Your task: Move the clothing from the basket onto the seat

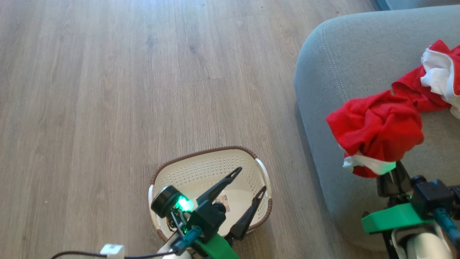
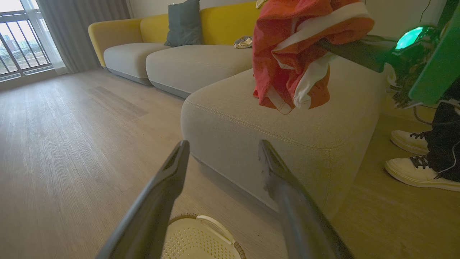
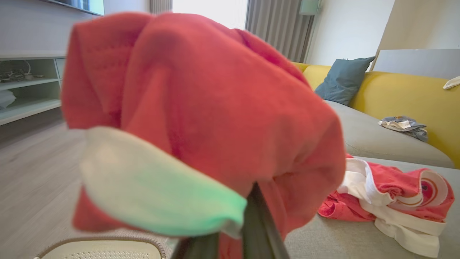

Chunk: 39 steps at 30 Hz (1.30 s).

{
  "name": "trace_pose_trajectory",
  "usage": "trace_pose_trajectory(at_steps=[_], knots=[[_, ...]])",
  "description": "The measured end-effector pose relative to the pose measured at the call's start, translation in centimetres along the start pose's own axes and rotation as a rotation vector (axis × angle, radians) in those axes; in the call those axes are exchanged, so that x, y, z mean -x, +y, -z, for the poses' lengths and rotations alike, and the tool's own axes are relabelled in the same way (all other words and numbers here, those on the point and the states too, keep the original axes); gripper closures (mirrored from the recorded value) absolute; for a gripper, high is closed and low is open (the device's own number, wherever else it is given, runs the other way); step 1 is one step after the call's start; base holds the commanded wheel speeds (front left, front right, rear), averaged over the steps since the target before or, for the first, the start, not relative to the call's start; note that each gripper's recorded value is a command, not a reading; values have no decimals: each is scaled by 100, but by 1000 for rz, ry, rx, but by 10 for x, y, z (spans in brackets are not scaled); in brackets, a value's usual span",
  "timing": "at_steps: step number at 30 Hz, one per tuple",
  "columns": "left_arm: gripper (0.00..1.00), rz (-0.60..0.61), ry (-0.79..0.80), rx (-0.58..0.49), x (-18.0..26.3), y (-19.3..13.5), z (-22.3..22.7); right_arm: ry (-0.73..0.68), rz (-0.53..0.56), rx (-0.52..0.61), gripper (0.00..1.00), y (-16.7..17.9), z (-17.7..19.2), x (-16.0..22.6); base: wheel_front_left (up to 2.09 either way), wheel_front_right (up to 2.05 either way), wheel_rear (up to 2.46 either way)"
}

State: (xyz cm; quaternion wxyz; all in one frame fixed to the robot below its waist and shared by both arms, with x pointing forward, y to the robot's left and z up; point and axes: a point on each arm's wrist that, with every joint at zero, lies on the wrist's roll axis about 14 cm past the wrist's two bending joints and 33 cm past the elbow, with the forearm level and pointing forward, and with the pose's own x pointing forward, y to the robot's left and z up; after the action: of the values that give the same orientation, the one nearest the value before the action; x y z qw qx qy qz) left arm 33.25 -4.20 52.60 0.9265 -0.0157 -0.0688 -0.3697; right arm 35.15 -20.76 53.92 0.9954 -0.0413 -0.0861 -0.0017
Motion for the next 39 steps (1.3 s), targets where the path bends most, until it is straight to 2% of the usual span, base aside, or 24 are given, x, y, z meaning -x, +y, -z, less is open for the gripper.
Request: trace_pose_trajectory(at_steps=[9, 20, 39], knots=[[0, -12, 26, -5, 3, 6, 8, 55, 24, 0, 100, -7, 16, 9, 0, 0, 0], [0, 6, 32, 4, -1, 2, 11, 59, 47, -4, 100, -12, 17, 13, 0, 0, 0], [0, 232, 5, 57, -44, -49, 17, 57, 268, 73, 100, -78, 1, 49, 0, 0, 0]])
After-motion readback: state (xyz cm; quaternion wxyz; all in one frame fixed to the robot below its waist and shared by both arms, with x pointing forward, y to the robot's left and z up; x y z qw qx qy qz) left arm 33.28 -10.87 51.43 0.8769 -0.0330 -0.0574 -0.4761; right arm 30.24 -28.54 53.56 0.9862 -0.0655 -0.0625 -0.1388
